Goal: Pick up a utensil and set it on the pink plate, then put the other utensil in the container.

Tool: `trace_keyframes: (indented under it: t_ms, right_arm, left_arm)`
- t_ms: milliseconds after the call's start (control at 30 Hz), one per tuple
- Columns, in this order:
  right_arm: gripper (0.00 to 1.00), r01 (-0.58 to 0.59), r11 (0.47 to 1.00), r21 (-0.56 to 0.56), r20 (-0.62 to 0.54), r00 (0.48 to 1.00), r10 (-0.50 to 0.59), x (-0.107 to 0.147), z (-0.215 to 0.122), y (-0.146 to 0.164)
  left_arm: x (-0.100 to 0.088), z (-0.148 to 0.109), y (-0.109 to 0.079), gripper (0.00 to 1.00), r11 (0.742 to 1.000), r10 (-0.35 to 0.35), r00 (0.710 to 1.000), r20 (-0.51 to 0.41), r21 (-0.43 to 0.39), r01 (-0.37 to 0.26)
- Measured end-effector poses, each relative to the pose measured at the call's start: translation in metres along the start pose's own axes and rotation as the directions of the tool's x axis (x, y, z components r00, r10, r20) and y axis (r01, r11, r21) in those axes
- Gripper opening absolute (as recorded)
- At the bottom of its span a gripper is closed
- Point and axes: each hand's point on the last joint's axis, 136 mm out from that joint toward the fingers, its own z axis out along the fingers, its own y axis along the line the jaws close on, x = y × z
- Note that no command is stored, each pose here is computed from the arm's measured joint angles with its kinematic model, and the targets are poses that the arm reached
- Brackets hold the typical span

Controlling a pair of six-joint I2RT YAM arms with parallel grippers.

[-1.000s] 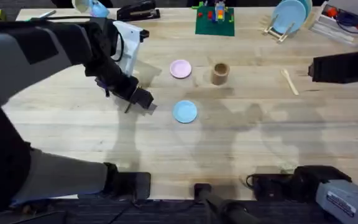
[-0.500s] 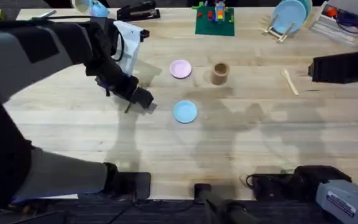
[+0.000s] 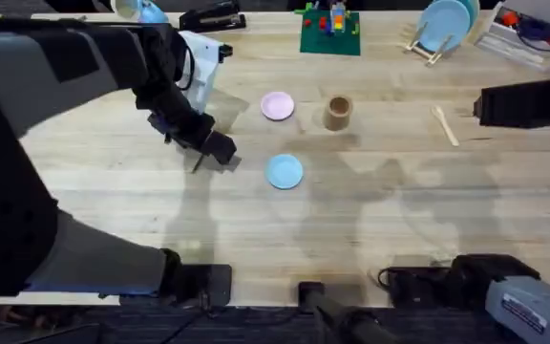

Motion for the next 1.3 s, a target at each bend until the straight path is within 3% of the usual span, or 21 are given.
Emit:
trace_keyframes:
  t_ms: [300,367,400,433,567,600,1300]
  right_arm:
    - [0.994,0.000,1.000,0.000,0.000,1.000,0.000,0.0000,0.0000,0.0000]
    - [0.994,0.000,1.000,0.000,0.000,1.000,0.000,0.0000,0.0000,0.0000]
    - [0.994,0.000,1.000,0.000,0.000,1.000,0.000,0.0000,0.0000,0.0000]
    - [0.994,0.000,1.000,0.000,0.000,1.000,0.000,0.0000,0.0000,0.0000]
    - [0.994,0.000,1.000,0.000,0.000,1.000,0.000,0.0000,0.0000,0.0000]
    - [0.994,0.000,1.000,0.000,0.000,1.000,0.000,0.0000,0.0000,0.0000]
    - [0.995,0.000,1.000,0.000,0.000,1.000,0.000,0.0000,0.0000,0.0000]
  left_arm:
    - [0.0000,0.0000,0.0000,0.993,1.000,0.000,1.000,0.000,0.000,0.000]
    - [-0.0002,-0.0001,0.0004,0.946,1.000,0.000,1.000,0.000,-0.002,0.000]
    - [-0.0003,-0.0002,0.0009,0.876,1.000,-0.002,1.000,0.000,-0.005,0.002]
    - [-0.0010,-0.0005,0.0021,0.744,1.000,-0.001,1.000,0.003,-0.009,0.001]
    - [-0.0043,-0.0006,0.0023,0.134,1.000,-0.011,1.000,0.018,0.012,0.010]
    - [-0.0051,-0.0010,0.0012,0.072,1.000,-0.006,1.000,0.020,0.017,0.005]
    - [-0.0037,-0.0082,-0.0019,0.043,0.999,-0.009,1.000,-0.020,0.045,0.010]
